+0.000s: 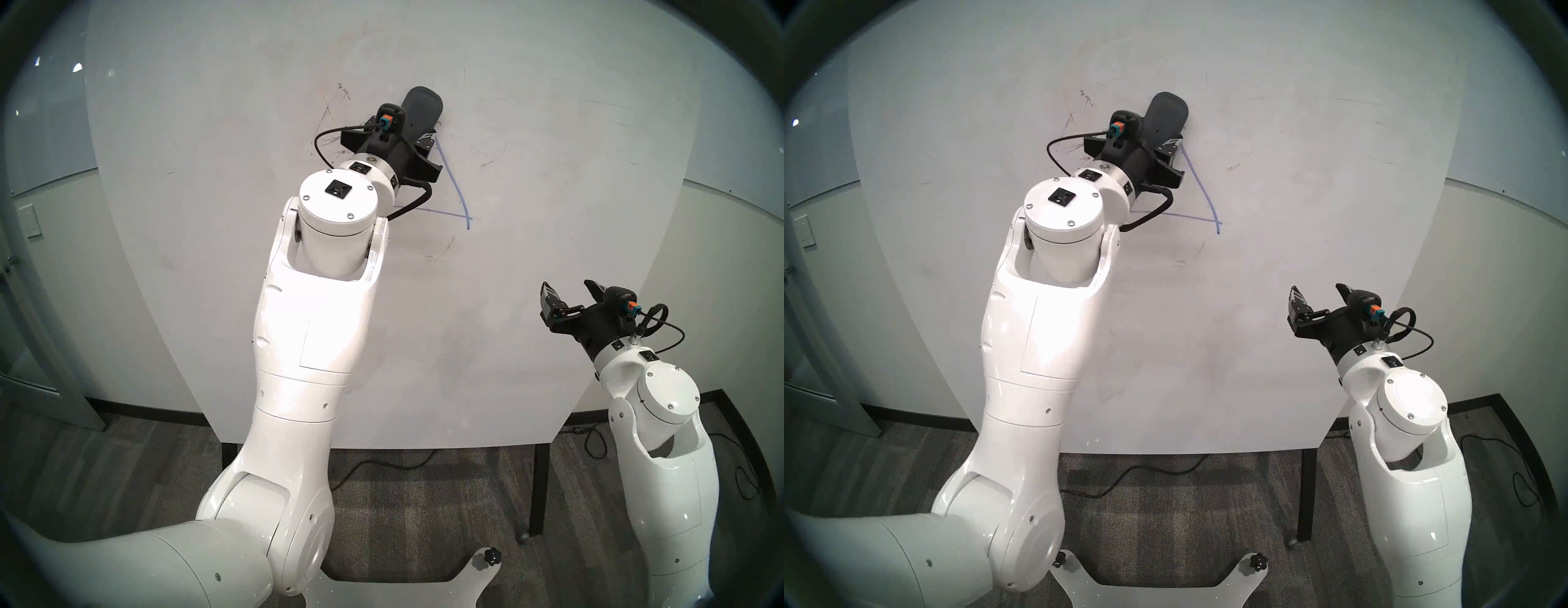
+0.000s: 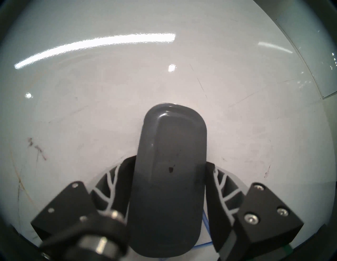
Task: Erase all marks on the whiteboard with the eraser
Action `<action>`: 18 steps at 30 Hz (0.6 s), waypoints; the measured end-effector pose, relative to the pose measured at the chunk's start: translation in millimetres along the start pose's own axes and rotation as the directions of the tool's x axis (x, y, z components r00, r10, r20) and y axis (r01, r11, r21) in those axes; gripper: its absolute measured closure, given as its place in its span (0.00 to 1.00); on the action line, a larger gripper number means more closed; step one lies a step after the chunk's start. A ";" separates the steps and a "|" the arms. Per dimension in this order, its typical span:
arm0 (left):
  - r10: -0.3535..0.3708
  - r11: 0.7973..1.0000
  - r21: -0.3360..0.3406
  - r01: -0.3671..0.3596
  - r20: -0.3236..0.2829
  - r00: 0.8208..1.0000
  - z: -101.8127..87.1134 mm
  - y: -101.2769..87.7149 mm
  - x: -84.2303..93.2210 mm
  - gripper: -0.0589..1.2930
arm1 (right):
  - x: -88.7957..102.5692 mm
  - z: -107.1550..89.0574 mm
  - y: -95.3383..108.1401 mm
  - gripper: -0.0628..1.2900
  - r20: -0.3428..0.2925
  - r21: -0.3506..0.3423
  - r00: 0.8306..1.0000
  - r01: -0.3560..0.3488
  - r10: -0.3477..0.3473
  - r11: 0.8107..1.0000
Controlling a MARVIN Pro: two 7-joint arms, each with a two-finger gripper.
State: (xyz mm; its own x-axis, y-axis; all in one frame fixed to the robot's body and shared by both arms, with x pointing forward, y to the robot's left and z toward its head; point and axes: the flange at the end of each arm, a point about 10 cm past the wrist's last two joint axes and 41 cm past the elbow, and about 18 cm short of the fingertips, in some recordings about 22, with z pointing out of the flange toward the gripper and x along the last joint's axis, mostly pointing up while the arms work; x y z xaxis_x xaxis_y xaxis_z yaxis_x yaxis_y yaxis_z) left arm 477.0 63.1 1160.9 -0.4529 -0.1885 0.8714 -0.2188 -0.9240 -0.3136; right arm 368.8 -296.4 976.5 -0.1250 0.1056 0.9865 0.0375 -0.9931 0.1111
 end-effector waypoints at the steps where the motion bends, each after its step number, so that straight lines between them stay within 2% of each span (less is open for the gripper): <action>1: 0.002 1.000 0.002 -0.002 0.000 1.000 -0.8 -2.3 0.2 0.47 | 0.0 0.0 0.0 0.05 0.000 0.000 1.000 0.000 0.000 1.000; 9: 0.012 1.000 0.019 -0.012 0.003 1.000 -6.8 -16.9 1.2 0.47 | 0.0 0.0 0.0 0.05 0.000 0.000 1.000 0.000 0.000 1.000; 18: 0.010 1.000 0.022 -0.011 0.008 1.000 -5.6 -16.0 0.6 0.47 | 0.1 0.0 -0.1 0.05 0.000 0.000 1.000 0.000 0.000 1.000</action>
State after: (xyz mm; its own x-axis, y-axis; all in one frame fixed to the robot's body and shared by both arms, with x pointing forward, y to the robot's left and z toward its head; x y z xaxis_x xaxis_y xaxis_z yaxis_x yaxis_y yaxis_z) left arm 475.4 79.6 1164.3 -0.4485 -0.2007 0.8709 -0.1946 -0.9291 -0.3144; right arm 368.7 -296.3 976.6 -0.1253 0.1056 0.9865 0.0376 -0.9931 0.1111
